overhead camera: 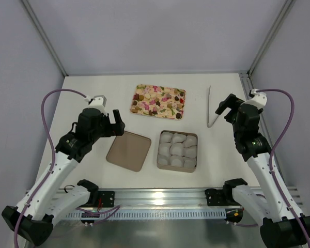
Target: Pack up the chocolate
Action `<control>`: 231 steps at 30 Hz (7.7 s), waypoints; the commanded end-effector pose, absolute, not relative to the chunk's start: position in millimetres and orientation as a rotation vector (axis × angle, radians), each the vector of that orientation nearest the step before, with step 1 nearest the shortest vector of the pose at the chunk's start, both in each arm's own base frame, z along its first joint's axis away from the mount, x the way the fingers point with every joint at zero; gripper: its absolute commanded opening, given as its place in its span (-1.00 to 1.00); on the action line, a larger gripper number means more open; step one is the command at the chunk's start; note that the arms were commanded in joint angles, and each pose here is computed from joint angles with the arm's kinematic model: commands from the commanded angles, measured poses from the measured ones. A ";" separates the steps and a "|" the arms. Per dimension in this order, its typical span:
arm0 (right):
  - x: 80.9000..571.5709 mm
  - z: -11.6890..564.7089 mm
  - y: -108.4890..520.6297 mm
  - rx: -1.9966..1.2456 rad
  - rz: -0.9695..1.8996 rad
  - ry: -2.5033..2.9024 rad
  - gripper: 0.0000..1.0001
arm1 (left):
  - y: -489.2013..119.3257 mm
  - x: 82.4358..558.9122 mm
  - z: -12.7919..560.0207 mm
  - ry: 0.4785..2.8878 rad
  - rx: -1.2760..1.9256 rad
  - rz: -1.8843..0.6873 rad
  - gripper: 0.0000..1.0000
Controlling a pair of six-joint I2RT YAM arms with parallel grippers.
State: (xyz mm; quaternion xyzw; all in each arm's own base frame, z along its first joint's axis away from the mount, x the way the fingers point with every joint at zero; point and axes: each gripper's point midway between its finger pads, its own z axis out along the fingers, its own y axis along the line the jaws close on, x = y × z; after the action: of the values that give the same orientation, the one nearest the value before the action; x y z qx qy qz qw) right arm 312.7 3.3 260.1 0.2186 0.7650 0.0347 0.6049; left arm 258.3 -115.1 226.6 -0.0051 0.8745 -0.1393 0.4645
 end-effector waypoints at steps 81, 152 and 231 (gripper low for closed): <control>426.3 176.7 42.6 0.295 0.095 2.395 -0.04 | -107.7 262.4 245.5 2.083 0.013 -0.301 1.00; 384.7 158.0 275.5 -0.366 0.322 2.479 -0.54 | -105.1 263.4 241.7 2.097 0.002 -0.279 0.99; 196.2 186.5 207.4 -0.341 0.617 2.480 -0.19 | -113.1 263.8 236.6 2.127 0.026 -0.312 1.00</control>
State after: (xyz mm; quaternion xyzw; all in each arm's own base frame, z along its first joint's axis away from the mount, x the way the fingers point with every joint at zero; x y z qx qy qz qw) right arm 188.5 200.8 152.2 -0.1182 0.9414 0.2091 0.2369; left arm 259.8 -110.8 218.0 0.0124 0.8825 -0.1156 0.4557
